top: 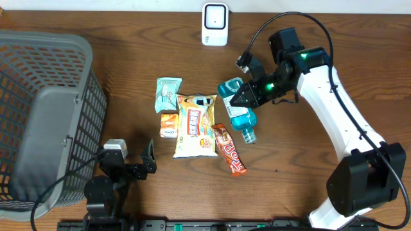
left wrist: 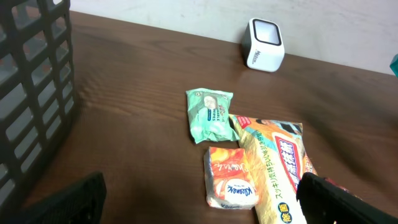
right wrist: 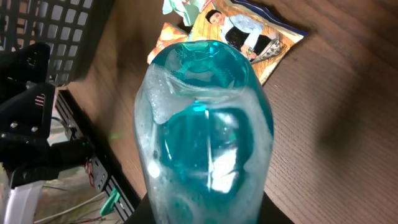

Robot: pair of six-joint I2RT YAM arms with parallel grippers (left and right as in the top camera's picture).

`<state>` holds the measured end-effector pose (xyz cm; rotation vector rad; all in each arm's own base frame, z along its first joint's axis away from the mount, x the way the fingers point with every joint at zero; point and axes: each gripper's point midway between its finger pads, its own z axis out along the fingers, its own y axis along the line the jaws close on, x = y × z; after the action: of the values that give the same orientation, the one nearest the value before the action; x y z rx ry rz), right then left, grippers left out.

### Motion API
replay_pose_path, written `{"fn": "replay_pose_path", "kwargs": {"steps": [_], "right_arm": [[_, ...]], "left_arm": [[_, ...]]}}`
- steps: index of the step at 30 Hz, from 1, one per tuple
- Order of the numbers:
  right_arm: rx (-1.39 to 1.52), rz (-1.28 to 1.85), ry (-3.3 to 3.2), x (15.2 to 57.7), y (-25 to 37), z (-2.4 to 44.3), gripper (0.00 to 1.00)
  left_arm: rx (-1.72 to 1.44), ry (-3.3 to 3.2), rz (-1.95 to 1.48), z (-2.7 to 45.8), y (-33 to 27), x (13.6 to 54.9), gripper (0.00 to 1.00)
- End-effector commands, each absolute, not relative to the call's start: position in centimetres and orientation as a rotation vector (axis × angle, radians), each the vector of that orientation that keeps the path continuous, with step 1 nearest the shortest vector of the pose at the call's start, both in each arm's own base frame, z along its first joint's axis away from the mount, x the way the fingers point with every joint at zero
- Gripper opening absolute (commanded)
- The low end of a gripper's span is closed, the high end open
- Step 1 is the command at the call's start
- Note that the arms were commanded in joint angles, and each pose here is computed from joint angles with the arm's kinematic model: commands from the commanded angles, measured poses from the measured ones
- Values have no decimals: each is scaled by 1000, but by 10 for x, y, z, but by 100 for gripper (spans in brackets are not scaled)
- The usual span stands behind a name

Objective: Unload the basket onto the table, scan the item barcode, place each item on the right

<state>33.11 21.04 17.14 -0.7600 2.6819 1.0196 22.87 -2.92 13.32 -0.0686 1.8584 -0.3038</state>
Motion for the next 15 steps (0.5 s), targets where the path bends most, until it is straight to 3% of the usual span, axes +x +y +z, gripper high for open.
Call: {"fn": "replay_pose_path", "kwargs": {"steps": [1, 6, 15], "right_arm": [[-787, 1257, 2562, 317, 232, 203, 1], [-852, 1644, 2435, 276, 245, 237, 1], [-784, 1791, 2628, 229, 232, 244, 1]], "left_arm": [[-76, 1895, -326, 121, -32, 227, 98], [-76, 1895, -326, 121, -32, 227, 98], [-76, 1895, -326, 121, -32, 227, 98]]}}
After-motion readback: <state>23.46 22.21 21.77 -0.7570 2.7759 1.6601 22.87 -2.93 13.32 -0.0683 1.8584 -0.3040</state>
